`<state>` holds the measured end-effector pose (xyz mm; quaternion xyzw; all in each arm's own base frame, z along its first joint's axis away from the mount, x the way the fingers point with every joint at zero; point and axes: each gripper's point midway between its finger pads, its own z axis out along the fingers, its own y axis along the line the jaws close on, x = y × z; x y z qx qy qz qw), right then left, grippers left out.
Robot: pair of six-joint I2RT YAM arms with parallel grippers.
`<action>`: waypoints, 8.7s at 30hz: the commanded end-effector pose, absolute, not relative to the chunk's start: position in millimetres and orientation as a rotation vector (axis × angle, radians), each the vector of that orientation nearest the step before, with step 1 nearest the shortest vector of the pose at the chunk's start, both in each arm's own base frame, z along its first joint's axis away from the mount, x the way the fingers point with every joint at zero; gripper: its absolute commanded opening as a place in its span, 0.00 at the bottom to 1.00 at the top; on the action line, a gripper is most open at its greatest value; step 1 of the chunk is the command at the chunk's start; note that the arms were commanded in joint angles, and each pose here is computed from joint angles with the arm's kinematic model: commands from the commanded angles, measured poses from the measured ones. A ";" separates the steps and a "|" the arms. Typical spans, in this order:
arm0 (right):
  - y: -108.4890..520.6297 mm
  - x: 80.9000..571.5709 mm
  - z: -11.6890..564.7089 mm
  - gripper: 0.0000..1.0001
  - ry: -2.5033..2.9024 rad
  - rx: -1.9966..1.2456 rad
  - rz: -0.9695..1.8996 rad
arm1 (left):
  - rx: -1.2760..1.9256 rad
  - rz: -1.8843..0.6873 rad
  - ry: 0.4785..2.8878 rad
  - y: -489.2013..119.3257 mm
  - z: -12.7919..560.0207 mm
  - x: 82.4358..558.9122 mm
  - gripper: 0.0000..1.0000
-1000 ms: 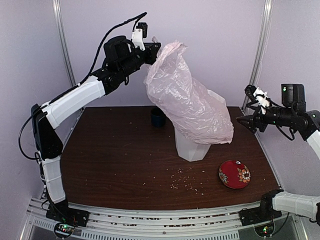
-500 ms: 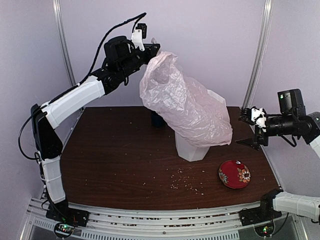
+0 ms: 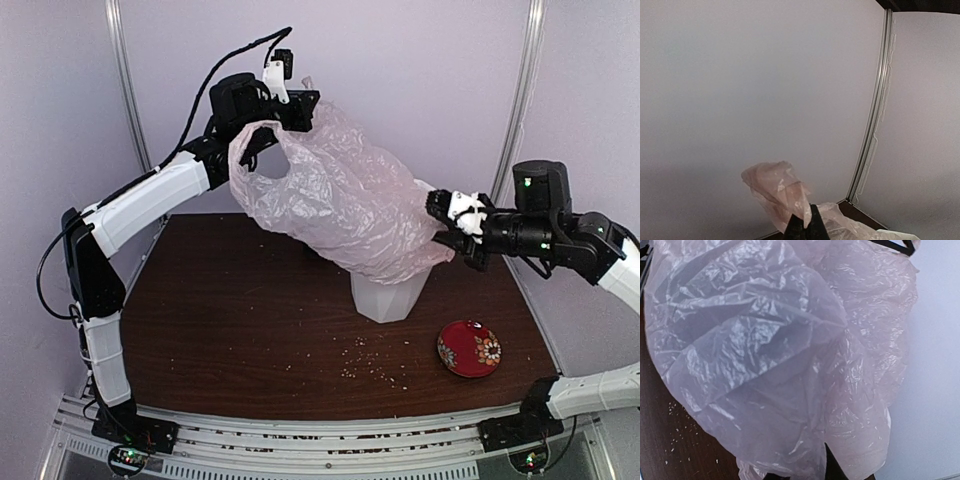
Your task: Put the trash bags into the trash bin
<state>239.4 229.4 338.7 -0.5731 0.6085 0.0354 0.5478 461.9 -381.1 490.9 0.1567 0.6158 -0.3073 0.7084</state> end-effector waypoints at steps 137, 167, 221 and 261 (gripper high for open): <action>226.6 299.0 352.2 0.19 1.698 -0.994 0.434 | 0.208 -1.356 0.931 -424.7 476.6 374.5 0.00; 196.9 262.4 411.1 0.77 1.725 -1.014 0.367 | 0.218 -1.494 0.916 -473.3 462.8 401.0 0.00; 227.4 331.1 471.2 0.21 1.683 -0.761 0.282 | 0.452 -1.415 0.969 -512.6 472.5 373.2 0.00; 125.2 328.3 381.6 0.00 1.732 -0.481 0.423 | 0.711 -1.353 1.771 -366.2 306.4 239.1 0.00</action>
